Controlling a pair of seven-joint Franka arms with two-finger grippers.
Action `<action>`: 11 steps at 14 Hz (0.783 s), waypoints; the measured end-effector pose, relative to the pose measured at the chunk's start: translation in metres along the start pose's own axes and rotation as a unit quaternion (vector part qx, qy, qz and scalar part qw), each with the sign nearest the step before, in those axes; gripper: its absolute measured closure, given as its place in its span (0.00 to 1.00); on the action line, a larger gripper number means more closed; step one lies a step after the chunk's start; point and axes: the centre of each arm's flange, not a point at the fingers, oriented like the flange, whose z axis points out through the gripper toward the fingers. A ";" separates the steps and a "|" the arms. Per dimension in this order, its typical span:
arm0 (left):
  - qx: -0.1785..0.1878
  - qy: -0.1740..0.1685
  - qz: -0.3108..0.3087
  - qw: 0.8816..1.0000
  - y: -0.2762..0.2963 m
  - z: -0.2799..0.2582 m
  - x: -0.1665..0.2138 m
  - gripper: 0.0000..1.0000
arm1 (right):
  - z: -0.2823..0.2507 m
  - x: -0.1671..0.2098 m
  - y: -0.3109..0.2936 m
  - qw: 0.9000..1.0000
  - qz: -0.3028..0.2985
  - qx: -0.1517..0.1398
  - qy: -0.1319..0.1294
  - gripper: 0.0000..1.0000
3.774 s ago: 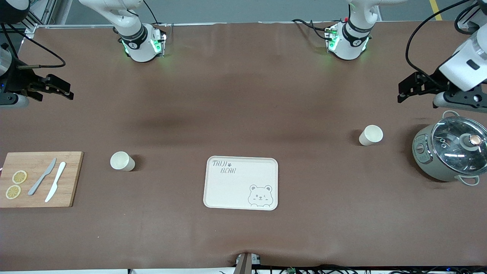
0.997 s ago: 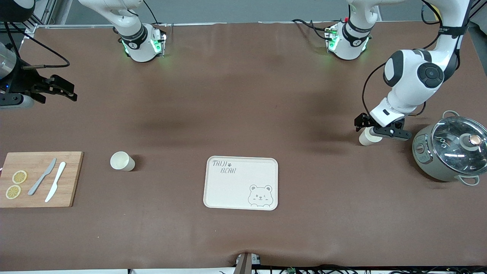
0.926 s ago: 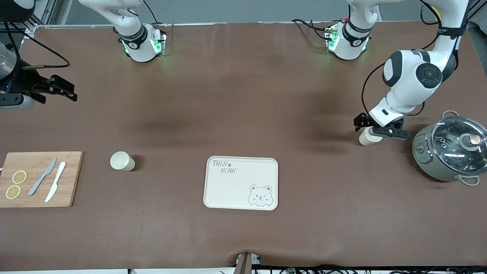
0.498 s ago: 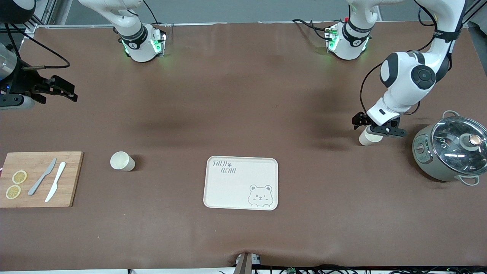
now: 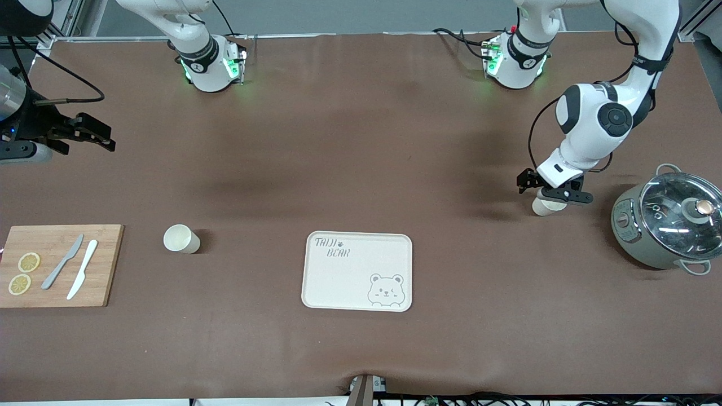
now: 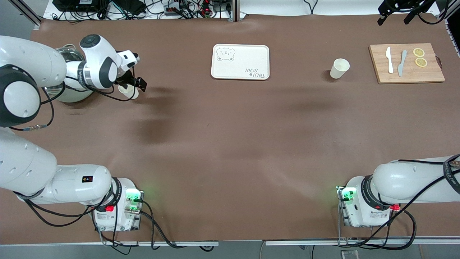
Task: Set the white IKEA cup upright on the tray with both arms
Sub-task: 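Move the left gripper over the white cup beside the pot, then lower the left gripper and close it on the cup rim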
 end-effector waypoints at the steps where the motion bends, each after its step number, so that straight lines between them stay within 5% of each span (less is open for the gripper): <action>1: -0.001 0.000 0.000 1.000 0.000 0.005 0.000 0.00 | 0.000 0.000 0.000 1.000 0.000 0.000 0.000 0.00; 11: -0.002 0.004 -0.001 1.000 0.000 0.016 0.005 0.04 | 0.001 0.001 0.000 1.000 0.000 0.000 0.000 0.00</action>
